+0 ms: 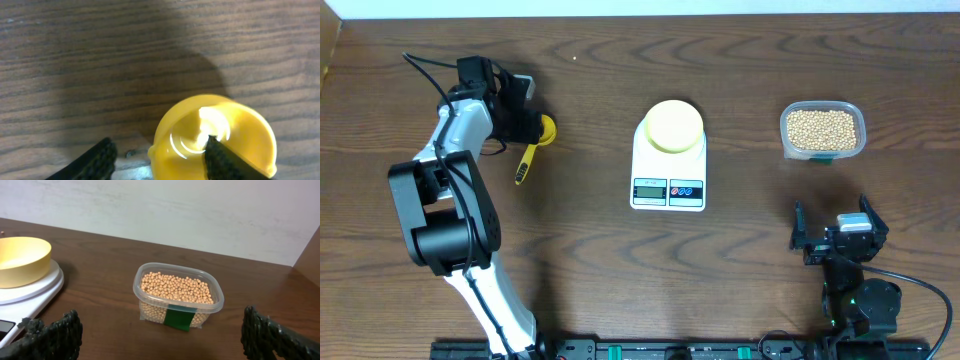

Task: Scoop item into bowl and weigh 50g on scale
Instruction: 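Move the left gripper over the yellow scoop and grasp its bowl rim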

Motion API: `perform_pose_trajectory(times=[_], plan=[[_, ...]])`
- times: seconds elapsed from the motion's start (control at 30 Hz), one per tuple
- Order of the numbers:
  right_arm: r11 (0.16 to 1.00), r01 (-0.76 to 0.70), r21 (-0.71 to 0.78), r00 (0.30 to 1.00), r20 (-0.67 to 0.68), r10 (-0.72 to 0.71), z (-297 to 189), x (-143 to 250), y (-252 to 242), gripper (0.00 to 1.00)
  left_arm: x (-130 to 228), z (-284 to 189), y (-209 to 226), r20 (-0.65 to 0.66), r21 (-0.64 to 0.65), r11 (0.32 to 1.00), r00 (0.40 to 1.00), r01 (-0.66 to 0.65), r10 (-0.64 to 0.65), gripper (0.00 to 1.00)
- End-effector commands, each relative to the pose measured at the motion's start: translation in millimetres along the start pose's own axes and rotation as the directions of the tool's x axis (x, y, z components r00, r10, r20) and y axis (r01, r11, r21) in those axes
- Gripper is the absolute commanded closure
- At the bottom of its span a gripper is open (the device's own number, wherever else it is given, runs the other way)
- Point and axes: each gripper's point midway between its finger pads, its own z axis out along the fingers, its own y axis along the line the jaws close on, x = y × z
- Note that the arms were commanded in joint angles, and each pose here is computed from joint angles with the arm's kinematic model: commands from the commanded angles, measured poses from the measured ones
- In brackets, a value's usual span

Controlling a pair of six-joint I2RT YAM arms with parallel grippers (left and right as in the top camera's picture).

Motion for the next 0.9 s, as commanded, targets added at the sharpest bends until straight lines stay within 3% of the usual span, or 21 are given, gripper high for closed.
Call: perform_pose_trajectory(times=[0.0, 0.4, 0.5, 0.6, 0.87], plan=[[1.000, -0.004, -0.004, 1.000, 0.001, 0.004, 0, 0, 1, 0.01, -6, 3, 1, 0.016, 0.004, 1.000, 1.000, -0.003, 0.003, 0.46], [1.000, -0.004, -0.004, 1.000, 0.001, 0.004, 0, 0, 1, 0.01, -1, 22, 4, 0.002, 0.010, 0.999, 0.999, 0.034, -0.034, 0.51], [1.000, -0.004, -0.004, 1.000, 0.001, 0.004, 0, 0, 1, 0.01, -3, 22, 4, 0.011, 0.008, 0.999, 0.999, 0.034, -0.034, 0.67], [1.000, -0.004, -0.004, 1.000, 0.001, 0.004, 0, 0, 1, 0.01, -6, 22, 4, 0.023, 0.011, 0.999, 0.999, 0.033, -0.033, 0.92], [1.000, -0.004, -0.004, 1.000, 0.002, 0.004, 0, 0, 1, 0.01, -33, -16, 5, 0.121, -0.007, 0.992, 0.985, 0.127, -0.126, 0.93]])
